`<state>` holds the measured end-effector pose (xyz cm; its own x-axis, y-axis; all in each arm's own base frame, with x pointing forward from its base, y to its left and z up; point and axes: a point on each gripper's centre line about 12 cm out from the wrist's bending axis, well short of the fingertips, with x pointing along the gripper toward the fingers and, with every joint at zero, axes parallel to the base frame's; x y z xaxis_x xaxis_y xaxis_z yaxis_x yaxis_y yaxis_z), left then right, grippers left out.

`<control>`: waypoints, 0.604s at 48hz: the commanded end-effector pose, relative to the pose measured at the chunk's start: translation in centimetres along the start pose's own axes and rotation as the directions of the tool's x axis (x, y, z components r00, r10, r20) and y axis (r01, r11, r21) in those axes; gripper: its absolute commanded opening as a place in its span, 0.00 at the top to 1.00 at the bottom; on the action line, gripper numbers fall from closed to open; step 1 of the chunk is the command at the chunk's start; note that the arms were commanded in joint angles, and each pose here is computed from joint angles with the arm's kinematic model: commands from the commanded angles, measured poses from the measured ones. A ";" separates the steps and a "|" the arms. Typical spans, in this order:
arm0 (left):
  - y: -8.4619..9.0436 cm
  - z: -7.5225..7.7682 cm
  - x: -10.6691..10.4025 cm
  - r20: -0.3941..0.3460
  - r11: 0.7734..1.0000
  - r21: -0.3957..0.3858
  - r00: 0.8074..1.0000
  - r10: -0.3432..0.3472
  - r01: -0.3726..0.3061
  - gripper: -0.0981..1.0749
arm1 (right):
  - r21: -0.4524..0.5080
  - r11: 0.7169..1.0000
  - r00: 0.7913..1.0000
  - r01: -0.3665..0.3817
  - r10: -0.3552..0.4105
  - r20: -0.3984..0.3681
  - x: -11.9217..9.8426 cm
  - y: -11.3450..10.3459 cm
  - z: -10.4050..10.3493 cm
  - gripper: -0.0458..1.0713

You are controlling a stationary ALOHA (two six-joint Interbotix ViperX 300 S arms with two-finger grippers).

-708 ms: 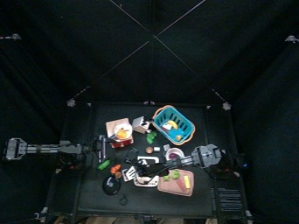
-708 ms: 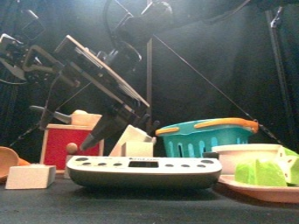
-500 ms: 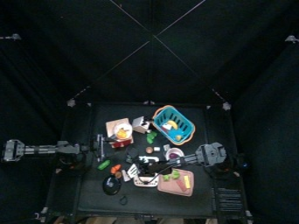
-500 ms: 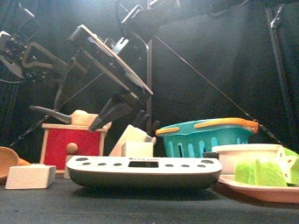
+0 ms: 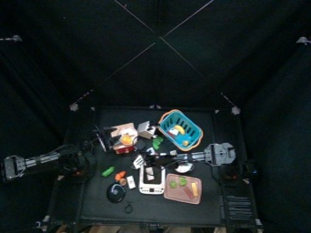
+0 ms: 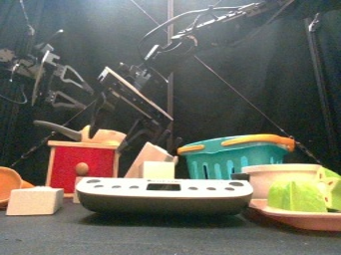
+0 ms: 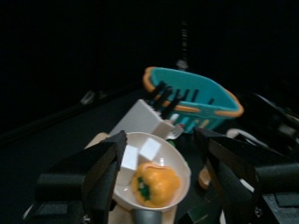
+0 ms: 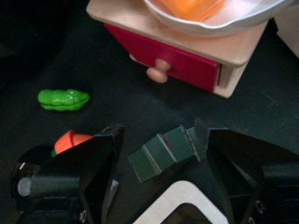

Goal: Grab rice

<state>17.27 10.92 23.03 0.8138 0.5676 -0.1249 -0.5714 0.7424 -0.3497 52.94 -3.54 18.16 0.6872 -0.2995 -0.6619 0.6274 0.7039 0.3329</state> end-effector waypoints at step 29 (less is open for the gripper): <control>2.4 1.4 0.7 -0.435 0.978 -0.033 0.884 0.172 -0.207 0.11 | -0.217 0.973 0.995 -0.078 0.090 0.047 -8.9 -1.2 0.0 0.10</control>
<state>16.03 13.03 22.59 0.6769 0.4766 -0.5610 -0.7170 0.5995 -0.3557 47.28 -2.24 20.00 0.6917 -0.2912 -0.6608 0.5337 0.8226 0.1962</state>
